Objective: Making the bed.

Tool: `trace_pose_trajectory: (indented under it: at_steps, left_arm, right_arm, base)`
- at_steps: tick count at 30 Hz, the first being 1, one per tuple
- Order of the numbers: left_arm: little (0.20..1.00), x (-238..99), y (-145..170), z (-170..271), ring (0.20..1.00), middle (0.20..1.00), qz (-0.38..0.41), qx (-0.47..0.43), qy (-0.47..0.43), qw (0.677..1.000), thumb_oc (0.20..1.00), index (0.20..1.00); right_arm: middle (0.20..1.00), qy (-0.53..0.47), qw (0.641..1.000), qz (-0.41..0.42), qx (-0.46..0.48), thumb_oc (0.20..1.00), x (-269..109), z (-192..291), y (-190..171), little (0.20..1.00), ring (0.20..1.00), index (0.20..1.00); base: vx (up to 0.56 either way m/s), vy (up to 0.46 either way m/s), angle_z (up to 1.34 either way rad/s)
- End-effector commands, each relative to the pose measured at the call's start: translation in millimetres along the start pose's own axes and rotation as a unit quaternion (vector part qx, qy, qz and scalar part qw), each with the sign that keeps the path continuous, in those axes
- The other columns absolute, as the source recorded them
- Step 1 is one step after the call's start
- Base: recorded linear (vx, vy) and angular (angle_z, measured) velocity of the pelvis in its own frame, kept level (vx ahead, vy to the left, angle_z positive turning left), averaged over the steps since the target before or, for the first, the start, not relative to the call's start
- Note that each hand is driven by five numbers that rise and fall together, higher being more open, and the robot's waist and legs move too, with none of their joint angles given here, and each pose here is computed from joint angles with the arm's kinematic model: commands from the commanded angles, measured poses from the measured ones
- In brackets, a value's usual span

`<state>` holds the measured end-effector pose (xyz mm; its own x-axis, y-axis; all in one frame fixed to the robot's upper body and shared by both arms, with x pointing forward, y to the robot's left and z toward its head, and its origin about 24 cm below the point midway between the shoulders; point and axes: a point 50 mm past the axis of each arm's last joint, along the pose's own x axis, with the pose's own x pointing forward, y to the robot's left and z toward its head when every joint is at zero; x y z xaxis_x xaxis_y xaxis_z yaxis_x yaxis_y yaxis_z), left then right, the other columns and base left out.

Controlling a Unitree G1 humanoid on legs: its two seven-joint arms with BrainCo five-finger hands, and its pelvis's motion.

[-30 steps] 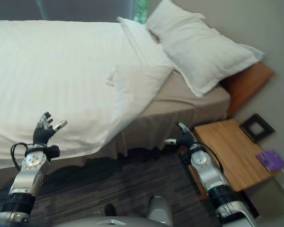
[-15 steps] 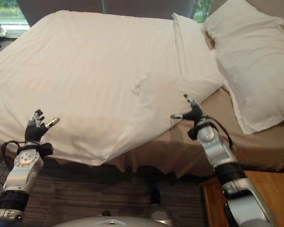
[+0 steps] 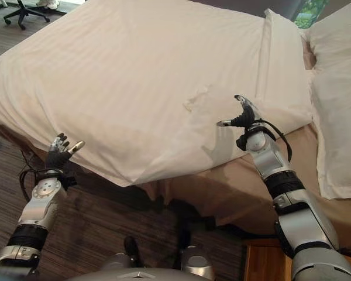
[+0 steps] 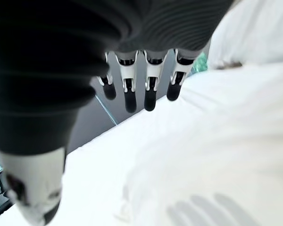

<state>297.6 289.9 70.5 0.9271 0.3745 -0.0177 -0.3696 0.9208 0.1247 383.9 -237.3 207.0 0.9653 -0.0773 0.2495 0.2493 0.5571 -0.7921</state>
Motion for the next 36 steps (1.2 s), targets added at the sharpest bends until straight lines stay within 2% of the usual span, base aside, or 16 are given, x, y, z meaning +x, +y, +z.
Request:
trace_pose_trajectory:
  at_steps: [1,3,5,8,21,31,32,33,34,35,36]
  left_arm:
    - [1.000,11,14,36,1.000,1.000,0.011,-0.006,-0.070,0.997,1.000,1.000]
    - [1.000,10,21,32,1.000,1.000,0.018,0.005,-0.068,0.997,1.000,1.000]
    - [1.000,9,19,31,1.000,1.000,0.019,-0.001,-0.067,0.998,1.000,1.000]
    - [1.000,8,13,25,1.000,1.000,0.020,-0.016,-0.056,0.998,1.000,1.000]
    - [1.000,7,13,16,1.000,1.000,0.021,-0.033,-0.040,0.998,1.000,1.000]
    - [1.000,2,14,4,1.000,1.000,0.017,-0.060,-0.026,0.998,1.000,1.000]
    - [1.000,2,14,4,1.000,1.000,0.017,-0.060,-0.026,0.998,1.000,1.000]
    - [1.000,3,14,4,1.000,1.000,0.017,-0.062,-0.027,0.998,1.000,1.000]
    - [1.000,3,12,3,1.000,1.000,0.014,-0.065,-0.026,0.997,1.000,1.000]
    - [1.000,13,-3,-2,1.000,1.000,0.014,-0.037,-0.002,0.999,1.000,1.000]
    - [1.000,14,-4,-2,1.000,1.000,0.013,-0.037,-0.003,0.999,1.000,1.000]
  right_arm:
    - [1.000,-0.033,0.998,-0.045,-0.037,1.000,11,21,-25,1.000,1.000,1.000]
    - [1.000,-0.034,0.997,-0.059,-0.035,1.000,13,22,-30,1.000,1.000,1.000]
    - [1.000,-0.036,0.997,-0.063,-0.024,1.000,11,21,-28,1.000,1.000,1.000]
    - [1.000,-0.036,0.995,-0.086,-0.031,1.000,14,24,-43,1.000,1.000,1.000]
    - [1.000,-0.083,0.982,-0.144,-0.090,1.000,25,61,-87,1.000,1.000,1.000]
    - [1.000,-0.065,0.980,-0.154,-0.106,1.000,40,74,-90,1.000,1.000,1.000]
    - [0.912,-0.066,0.980,-0.154,-0.106,0.912,40,74,-90,0.912,0.912,0.912]
    - [0.699,-0.063,0.980,-0.151,-0.112,0.699,41,74,-91,0.699,0.699,0.699]
    - [0.649,-0.052,0.981,-0.148,-0.112,0.649,42,71,-90,0.649,0.649,0.649]
    - [0.533,-0.048,0.985,-0.132,-0.103,0.533,43,69,-75,0.533,0.533,0.533]
    - [0.347,-0.048,0.984,-0.134,-0.103,0.347,43,69,-76,0.347,0.347,0.347]
  base:
    - [0.21,-0.115,0.42]
    - [0.32,-0.207,0.41]
    - [0.16,-0.153,0.39]
    - [0.11,-0.181,0.38]
    - [0.05,-0.101,0.15]
    - [0.00,-0.034,-0.06]
    - [-0.01,-0.021,-0.14]
    - [0.02,-0.016,-0.07]
    - [0.03,-0.013,-0.05]
    - [0.03,-0.008,-0.04]
    - [0.00,0.000,0.00]
